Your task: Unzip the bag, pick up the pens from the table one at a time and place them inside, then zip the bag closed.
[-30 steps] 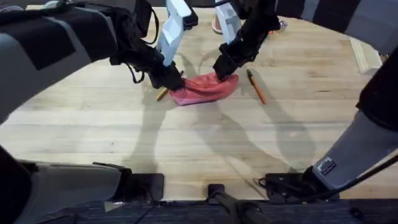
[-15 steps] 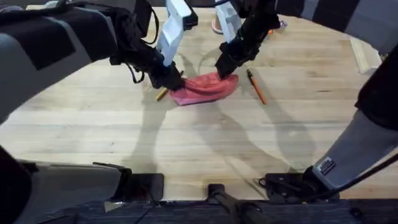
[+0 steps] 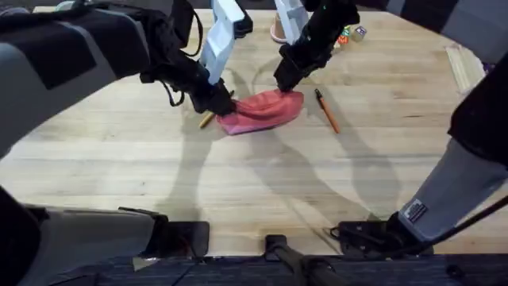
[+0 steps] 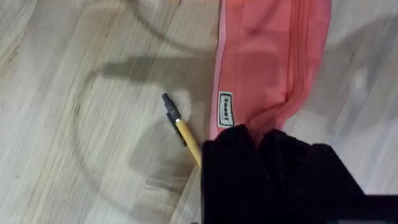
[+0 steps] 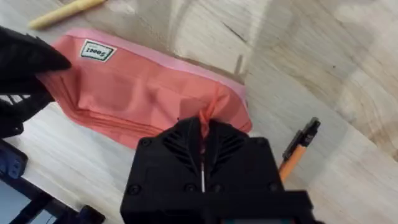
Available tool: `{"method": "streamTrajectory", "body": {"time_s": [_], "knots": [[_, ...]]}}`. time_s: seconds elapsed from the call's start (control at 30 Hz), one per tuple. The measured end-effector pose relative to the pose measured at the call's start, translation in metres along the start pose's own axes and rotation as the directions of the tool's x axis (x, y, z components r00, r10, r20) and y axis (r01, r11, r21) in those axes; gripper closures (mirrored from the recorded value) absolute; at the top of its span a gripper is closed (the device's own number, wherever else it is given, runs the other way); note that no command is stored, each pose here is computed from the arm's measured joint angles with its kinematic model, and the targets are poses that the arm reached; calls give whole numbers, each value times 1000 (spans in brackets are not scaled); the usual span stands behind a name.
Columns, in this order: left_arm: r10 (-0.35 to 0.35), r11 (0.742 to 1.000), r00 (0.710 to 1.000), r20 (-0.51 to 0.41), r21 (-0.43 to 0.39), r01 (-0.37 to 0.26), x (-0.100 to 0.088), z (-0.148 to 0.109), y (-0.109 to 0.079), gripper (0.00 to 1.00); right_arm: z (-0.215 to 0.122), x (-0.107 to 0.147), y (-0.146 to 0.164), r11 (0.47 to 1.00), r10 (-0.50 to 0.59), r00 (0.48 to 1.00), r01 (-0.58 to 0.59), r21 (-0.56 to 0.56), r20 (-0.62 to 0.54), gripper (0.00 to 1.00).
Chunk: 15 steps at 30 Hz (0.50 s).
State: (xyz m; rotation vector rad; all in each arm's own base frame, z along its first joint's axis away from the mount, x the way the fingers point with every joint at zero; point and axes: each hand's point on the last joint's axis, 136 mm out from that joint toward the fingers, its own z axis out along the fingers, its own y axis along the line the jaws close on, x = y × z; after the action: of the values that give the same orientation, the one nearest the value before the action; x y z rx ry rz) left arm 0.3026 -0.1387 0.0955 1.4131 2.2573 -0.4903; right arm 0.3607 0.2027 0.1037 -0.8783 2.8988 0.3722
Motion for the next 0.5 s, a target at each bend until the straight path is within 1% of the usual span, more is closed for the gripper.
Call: {"method": "streamTrajectory", "body": {"time_s": [0.13,0.37,0.5], "knots": [[0,1000,1000,0,0,0,0,0,0,959,-3,-2,0,1000,-1,1000,1,1,6,969],[0,1000,1000,6,5,0,-1,0,-1,959,-14,-14,-2,1000,-7,999,6,13,48,969],[8,1000,1000,20,4,-8,-4,0,0,959,-16,-13,-8,1000,9,999,-10,15,51,969]]}}
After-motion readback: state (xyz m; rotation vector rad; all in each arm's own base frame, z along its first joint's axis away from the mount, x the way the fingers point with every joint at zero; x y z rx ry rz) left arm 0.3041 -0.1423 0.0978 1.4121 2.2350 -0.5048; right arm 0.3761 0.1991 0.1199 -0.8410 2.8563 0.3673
